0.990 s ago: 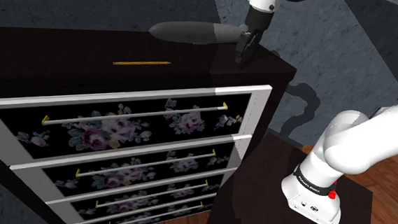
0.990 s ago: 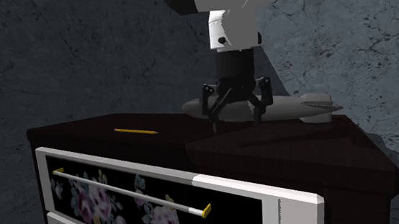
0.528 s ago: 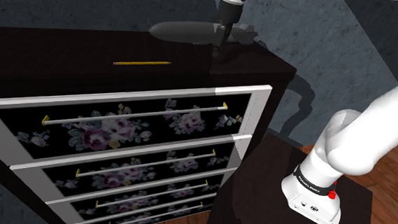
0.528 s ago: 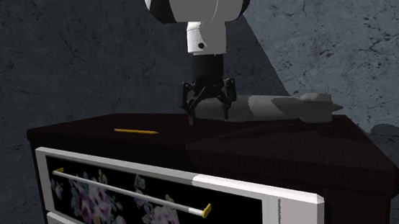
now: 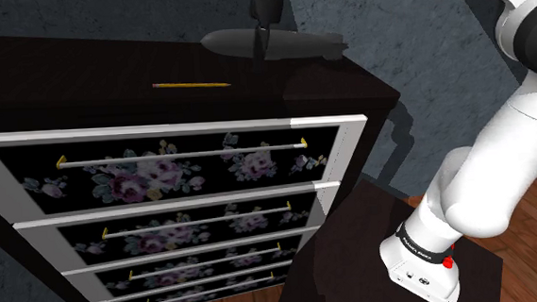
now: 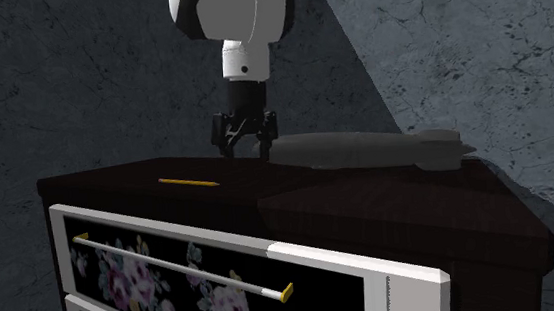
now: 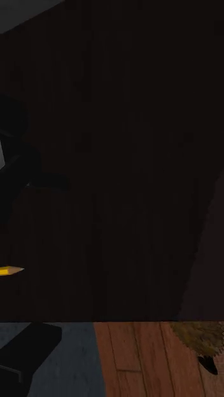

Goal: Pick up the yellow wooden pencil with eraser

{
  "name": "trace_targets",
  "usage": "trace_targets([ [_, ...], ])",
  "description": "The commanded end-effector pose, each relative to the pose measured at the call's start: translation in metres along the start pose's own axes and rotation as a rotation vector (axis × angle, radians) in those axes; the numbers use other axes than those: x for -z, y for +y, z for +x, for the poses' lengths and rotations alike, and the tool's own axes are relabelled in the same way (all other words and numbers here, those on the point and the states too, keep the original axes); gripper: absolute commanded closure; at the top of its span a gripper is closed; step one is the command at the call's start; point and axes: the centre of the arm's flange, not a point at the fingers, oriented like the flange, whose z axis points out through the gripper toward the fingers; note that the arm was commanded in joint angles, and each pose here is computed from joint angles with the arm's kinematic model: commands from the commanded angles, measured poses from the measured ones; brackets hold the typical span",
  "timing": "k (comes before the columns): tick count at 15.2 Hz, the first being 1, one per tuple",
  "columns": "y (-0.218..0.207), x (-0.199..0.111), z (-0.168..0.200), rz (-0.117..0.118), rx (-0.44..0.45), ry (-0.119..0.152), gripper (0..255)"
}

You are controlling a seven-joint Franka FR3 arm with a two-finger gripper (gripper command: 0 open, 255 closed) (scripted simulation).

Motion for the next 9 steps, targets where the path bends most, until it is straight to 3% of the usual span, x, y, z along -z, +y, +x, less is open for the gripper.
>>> trace_targets([
  [1,-0.006,-0.001,0.026,0.019,0.086,-0.002,0],
  [5,-0.025,-0.003,0.075,0.053,0.250,-0.007,0],
  [9,-0.025,-0.019,0.073,0.054,0.251,-0.007,0],
])
